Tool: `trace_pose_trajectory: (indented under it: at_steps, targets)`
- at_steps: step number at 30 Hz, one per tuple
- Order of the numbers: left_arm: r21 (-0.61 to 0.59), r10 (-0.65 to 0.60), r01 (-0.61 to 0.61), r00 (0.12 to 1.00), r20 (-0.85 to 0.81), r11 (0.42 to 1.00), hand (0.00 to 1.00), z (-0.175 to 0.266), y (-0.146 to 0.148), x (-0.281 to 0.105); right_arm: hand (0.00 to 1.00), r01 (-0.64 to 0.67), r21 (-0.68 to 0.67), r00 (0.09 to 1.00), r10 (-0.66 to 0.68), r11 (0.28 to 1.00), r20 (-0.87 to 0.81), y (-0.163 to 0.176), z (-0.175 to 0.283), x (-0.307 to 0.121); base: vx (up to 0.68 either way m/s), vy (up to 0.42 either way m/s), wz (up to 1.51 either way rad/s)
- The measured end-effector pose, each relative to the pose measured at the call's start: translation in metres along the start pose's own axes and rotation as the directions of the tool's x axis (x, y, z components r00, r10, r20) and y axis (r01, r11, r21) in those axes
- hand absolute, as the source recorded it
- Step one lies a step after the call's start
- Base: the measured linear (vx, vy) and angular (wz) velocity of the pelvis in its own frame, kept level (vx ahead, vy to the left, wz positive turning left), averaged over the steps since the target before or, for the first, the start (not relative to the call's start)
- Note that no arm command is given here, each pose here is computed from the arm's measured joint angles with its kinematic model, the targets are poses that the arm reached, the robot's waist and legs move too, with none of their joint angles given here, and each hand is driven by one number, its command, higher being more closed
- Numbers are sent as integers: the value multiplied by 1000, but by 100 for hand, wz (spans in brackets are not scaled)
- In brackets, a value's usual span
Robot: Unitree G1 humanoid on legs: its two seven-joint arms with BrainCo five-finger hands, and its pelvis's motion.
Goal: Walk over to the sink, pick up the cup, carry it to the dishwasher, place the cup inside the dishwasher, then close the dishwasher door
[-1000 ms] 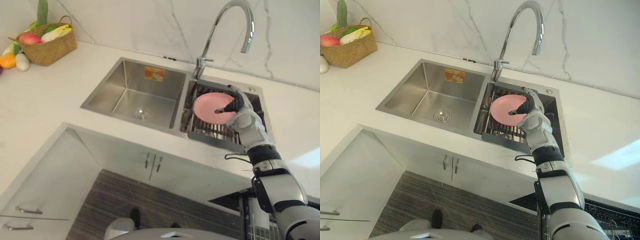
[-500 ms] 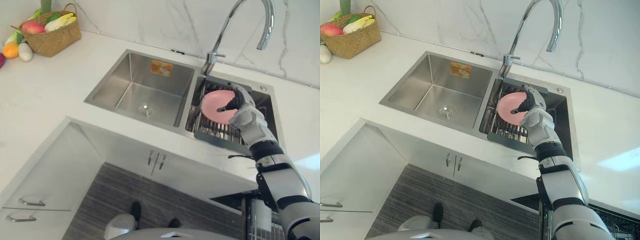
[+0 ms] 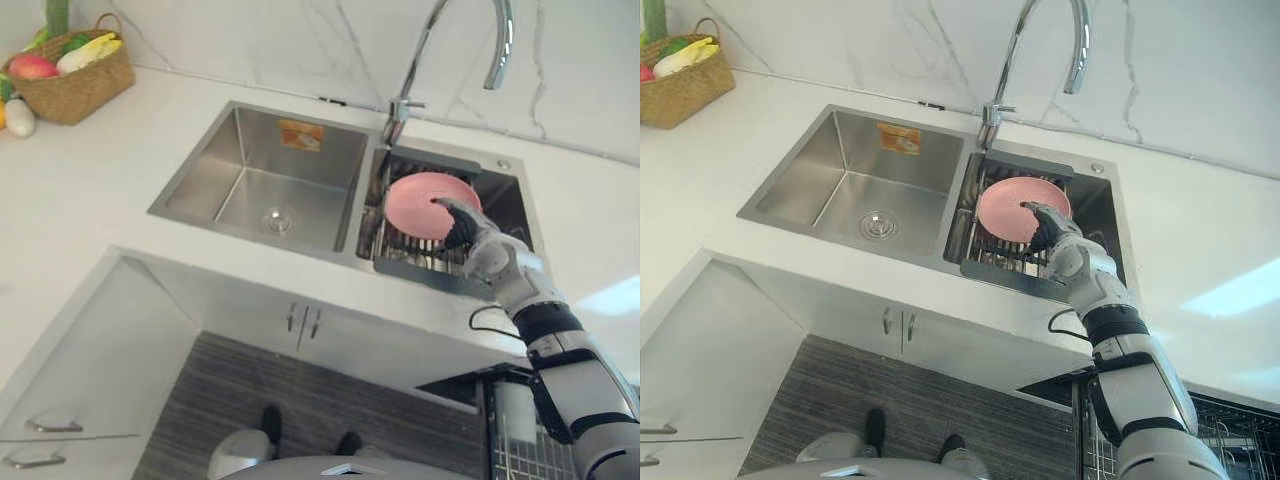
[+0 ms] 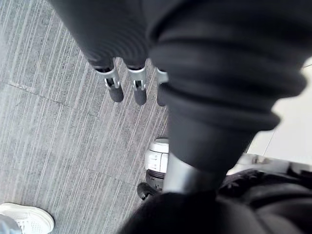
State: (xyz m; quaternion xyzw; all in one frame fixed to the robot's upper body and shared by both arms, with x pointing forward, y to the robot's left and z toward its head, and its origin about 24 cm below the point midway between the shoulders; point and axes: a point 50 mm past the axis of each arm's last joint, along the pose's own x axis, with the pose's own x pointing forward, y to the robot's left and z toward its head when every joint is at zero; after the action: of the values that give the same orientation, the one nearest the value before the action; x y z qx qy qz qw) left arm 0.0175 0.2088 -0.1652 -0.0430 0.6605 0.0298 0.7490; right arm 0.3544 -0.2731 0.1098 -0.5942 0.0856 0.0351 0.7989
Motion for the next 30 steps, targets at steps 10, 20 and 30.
trace_pose_trajectory:
  at_steps: [10,20,30]
  targets:
    - [4,1,-1,1000,3,1000,0,2,1,-1,0,-79,-68,997,78,995,-7,-6,-9,-4,0,0,0]
    - [34,3,-3,1000,0,999,0,2,0,-1,0,-1,-291,1000,-2,957,-9,-9,-10,-5,0,0,0]
    - [21,1,-1,1000,13,1000,0,6,0,0,0,109,-372,993,-121,922,-9,-4,-14,-7,17,2,5]
